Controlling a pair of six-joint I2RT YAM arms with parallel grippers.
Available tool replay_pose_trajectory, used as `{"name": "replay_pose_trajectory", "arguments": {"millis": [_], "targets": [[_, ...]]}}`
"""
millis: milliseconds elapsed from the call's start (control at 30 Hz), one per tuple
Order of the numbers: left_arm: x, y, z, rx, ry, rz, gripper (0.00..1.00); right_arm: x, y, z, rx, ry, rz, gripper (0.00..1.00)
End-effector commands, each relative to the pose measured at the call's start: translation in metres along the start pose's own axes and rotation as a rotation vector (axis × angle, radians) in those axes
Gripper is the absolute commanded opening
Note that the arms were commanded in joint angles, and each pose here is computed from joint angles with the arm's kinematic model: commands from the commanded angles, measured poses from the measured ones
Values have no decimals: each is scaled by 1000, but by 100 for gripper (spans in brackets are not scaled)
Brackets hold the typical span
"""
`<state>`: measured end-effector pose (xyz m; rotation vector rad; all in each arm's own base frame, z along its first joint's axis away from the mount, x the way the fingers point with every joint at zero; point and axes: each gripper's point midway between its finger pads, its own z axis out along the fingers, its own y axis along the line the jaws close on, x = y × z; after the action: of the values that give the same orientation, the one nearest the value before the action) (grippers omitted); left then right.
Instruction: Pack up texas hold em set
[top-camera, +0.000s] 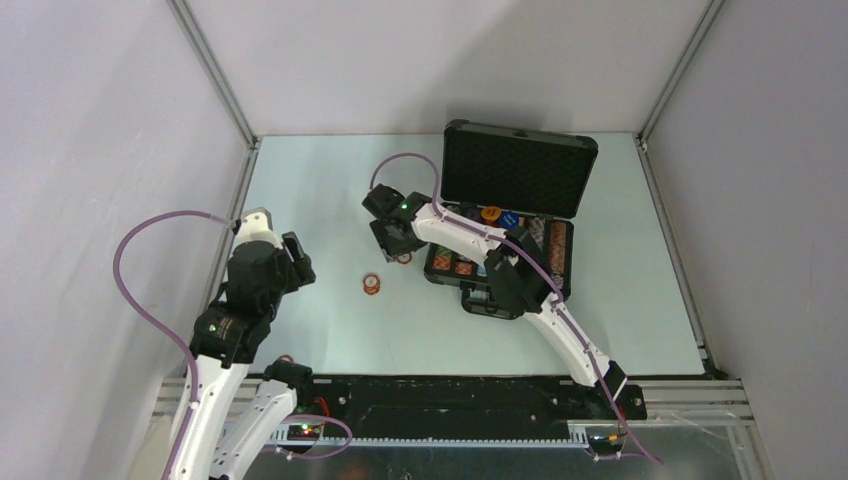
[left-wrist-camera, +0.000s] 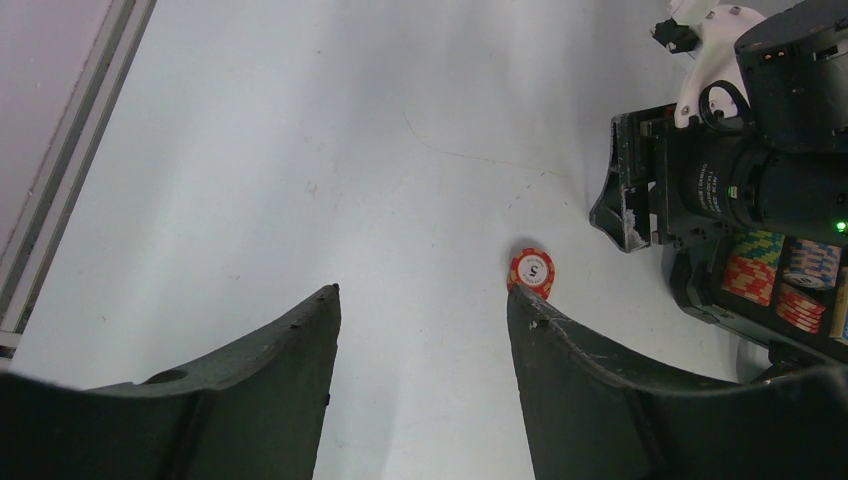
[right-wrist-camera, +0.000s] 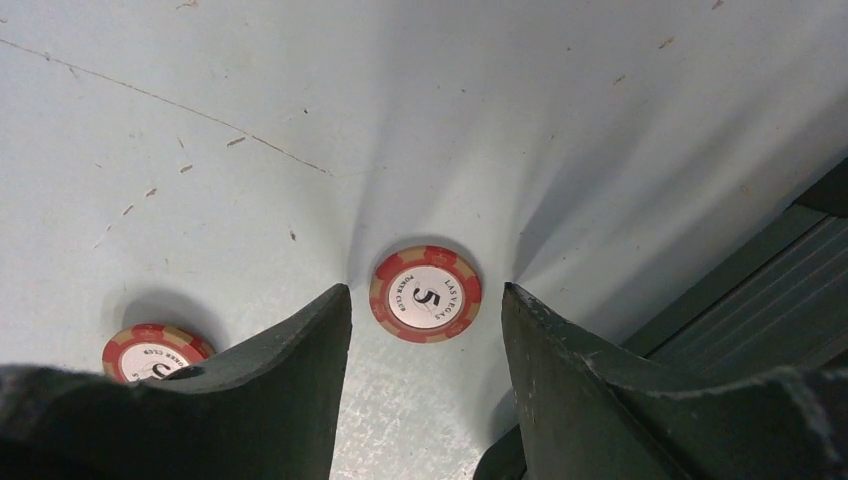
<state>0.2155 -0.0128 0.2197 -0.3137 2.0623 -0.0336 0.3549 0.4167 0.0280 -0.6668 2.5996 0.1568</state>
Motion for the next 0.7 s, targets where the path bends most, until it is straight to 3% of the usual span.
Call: {"name": "replay_pose_trajectory", "arguments": {"millis": [0,667], "targets": [[-2,-3,3,15,-11,17,67,-1,4,-13,-10,-2,-5,61],[-2,-3,3,15,-10,19,68,13,5,3,31,40,-63,55]]}}
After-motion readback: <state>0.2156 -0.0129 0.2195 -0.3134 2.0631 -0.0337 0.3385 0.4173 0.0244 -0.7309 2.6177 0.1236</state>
